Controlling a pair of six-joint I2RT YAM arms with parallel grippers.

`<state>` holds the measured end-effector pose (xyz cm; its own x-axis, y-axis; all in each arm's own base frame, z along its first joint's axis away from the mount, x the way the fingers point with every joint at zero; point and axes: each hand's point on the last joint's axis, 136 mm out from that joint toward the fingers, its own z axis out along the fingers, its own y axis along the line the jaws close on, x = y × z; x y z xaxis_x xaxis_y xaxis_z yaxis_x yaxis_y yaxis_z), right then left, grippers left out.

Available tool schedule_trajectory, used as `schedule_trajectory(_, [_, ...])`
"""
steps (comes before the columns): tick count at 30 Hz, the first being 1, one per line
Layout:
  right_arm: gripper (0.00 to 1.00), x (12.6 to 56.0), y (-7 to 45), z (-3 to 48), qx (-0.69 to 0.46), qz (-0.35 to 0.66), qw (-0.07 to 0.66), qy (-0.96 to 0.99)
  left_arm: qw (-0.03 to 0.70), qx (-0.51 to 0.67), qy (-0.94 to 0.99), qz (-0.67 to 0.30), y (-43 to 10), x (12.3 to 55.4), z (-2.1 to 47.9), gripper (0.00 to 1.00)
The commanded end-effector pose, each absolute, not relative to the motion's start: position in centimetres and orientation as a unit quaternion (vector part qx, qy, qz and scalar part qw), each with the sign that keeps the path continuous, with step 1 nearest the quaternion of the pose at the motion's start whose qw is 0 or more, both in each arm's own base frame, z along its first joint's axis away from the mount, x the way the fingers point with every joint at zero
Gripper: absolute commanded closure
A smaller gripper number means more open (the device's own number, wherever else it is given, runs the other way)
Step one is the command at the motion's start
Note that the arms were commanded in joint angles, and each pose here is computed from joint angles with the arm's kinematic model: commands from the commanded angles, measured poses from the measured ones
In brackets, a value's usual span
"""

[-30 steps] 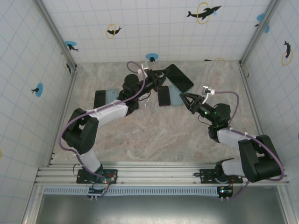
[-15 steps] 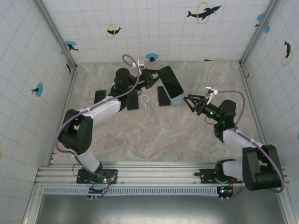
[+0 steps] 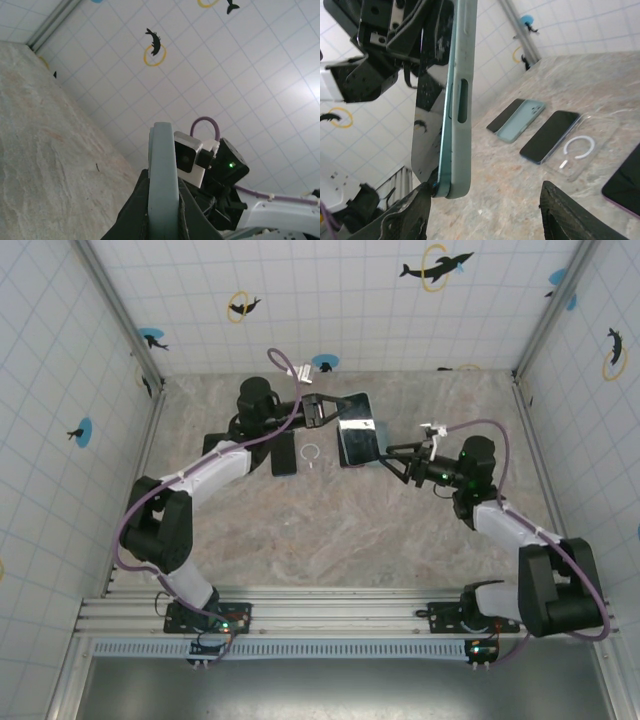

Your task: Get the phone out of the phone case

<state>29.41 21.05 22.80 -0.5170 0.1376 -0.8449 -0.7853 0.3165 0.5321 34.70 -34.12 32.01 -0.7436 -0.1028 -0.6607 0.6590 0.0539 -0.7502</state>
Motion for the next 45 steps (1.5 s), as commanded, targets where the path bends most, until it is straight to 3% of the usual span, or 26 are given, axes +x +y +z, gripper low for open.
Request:
schedule_trajectory(1, [0.43,28.9,22.2,23.6,-0.28,0.545,0.42,0.669,0.323,0.284,0.612,-0.663,-33.5,32.6,36.3,0.96])
schedule_trajectory(22, [0.68,29.0,23.4,22.2,-0.304,0.564,0.38,0.667,0.297,0.303,0.608,-0.671,-33.1,31.2,36.7,0.96])
schedule_trajectory(45, [0.7,28.9,23.3,23.4,-0.303,0.578,0.386,0.652,0.288,0.293,0.598,-0.688,-32.9,31.2,37.1,0.97])
